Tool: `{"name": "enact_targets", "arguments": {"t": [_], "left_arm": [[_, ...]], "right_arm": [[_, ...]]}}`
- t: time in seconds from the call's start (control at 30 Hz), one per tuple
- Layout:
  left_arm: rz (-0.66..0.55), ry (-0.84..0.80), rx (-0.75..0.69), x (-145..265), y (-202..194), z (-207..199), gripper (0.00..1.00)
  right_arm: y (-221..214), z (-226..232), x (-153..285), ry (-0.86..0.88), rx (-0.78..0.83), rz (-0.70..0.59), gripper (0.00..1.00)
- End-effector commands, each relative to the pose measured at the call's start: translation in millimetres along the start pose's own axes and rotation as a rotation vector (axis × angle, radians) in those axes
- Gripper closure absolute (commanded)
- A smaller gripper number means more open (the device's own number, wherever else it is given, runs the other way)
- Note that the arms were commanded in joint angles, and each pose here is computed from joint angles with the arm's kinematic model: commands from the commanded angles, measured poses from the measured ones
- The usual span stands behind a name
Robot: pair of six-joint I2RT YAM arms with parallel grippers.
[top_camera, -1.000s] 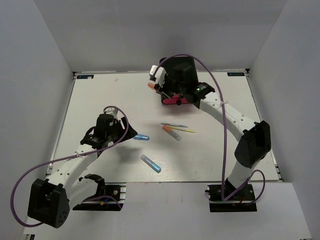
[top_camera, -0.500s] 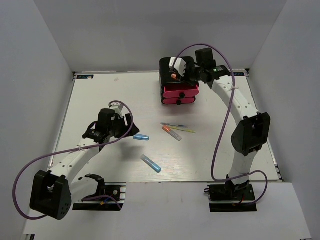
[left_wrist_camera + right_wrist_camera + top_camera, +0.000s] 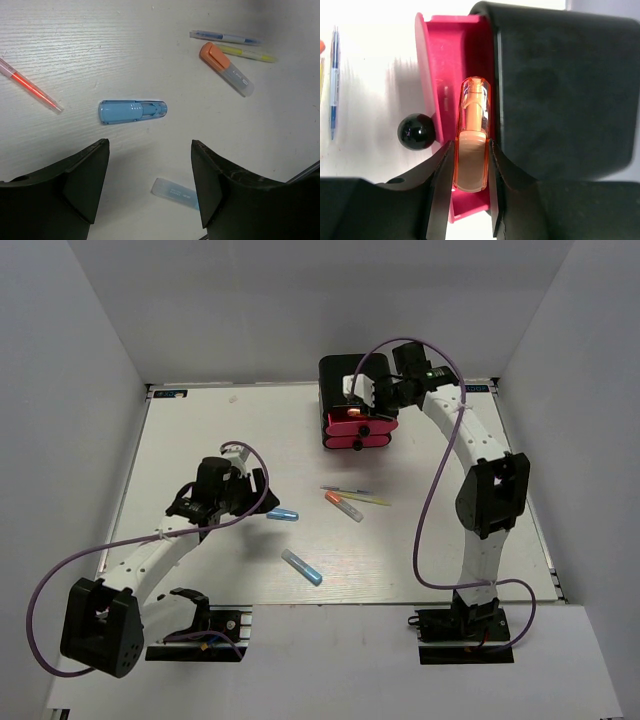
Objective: Sort the stationery into containers
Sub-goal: Place the stationery in the drawer, then pick up the stationery from the center of the board.
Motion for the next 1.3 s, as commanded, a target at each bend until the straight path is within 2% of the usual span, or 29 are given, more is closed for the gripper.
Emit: {"name": "enact_targets", "arguments": {"t": [0.0,0.1,0.13,0.27,0.5,0.87,1.03,1.1,1.17,1.27], "left_arm": [[-0.023,-0.027,-0.025,1.7,9.6,-6.1,0.24],[-0.023,-0.027,-0.034,1.7,9.6,-5.7,0.23],[-0.023,-0.027,-0.034,1.7,9.6,-5.7,0.23],[-0.019,-0.035,-0.043,0.7,11.7,-7.0,0.18],[0.016,-0.028,-0.083,-6.7,16.7,-6.3,0.15],[0.027,-0.033,-0.081,-9.3,17.7,-7.1,0.14],[0.027,-0.033,-0.081,-9.3,17.7,-7.1,0.13],[0.039,-0.039,-0.090,-10.9,16.3,-6.4,0.14],[0.050,-0.063,-0.131,-13.3,15.6,-6.2,0.23],[0.021,-0.138,-0.265,-15.6,19.9,-8.3,0.30]], "right_arm": [[1.6,-5.7,5.0,0.014,0.036,-0.028,1.00],[-1.9,-5.3,2.3,0.019,0.038,-0.019,0.96],[-2.4,-5.8,1.8,0.017,0.041,-0.018,0.87],[-2.9,-6.2,3.0,0.015,0.038,-0.020,0.71],[5.3,-7.9,11.0,-0.005,0.051,-0.045,0.62],[15.0,-8.7,22.5,-0.038,0.078,-0.071,0.56],[21.6,-12.5,31.9,-0.067,0.096,-0.087,0.56],[29.1,-17.0,38.1,-0.099,0.104,-0.107,0.60],[35.3,-18.6,47.2,-0.128,0.082,-0.125,0.64],[47.0,-17.4,59.1,-0.159,0.066,-0.169,0.93]]}}
Point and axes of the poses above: each gripper's point midway between its finger pads, its own x axis back along the fingers, its own z axis along the line the jaws close on, y = z × x, the point moved 8 cm from there along x, back along the fingers, and after that the axes turned 3 degrees about x, right-handed, at the moved point
